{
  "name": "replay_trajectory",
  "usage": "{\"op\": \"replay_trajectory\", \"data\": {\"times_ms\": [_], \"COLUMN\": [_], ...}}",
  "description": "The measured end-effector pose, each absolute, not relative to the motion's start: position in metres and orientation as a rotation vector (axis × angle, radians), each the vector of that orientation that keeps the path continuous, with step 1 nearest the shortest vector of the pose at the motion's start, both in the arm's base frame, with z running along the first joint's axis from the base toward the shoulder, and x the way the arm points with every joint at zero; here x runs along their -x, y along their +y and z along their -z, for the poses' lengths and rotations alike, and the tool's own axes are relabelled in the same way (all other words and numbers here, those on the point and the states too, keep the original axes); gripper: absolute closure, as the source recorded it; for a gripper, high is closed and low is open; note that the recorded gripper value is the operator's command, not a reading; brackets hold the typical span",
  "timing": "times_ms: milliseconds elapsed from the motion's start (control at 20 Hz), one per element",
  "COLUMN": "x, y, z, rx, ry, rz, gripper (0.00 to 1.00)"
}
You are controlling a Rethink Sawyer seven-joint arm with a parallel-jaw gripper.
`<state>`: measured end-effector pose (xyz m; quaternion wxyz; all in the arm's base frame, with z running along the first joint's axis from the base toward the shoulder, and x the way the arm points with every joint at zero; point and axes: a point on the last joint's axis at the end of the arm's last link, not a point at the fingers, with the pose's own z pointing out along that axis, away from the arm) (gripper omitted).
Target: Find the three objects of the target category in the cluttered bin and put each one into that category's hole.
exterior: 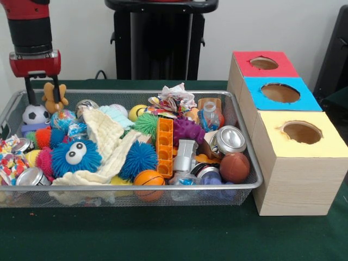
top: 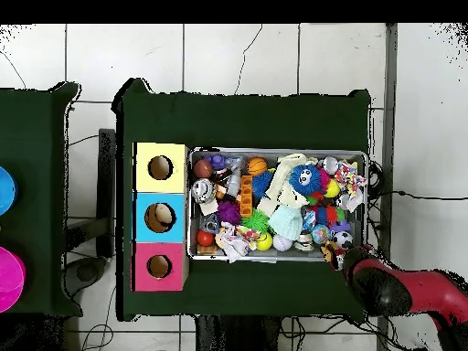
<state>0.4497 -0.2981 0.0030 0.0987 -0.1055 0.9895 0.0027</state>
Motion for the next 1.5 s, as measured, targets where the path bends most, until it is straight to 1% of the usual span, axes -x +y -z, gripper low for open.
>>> {"op": "replay_trajectory", "data": {"times_ms": [200, 750, 1500], "x": [-0.448, -0.451, -0.441], "y": [-0.294, -0.28, -0.265], "z": [0.004, 0.008, 0.006], "rx": [0.316, 0.346, 0.394], "ry": [2.908, 2.881, 2.888], "rz": [-0.018, -0.017, -0.018], "gripper": [0.0, 0.0, 0.0]}}
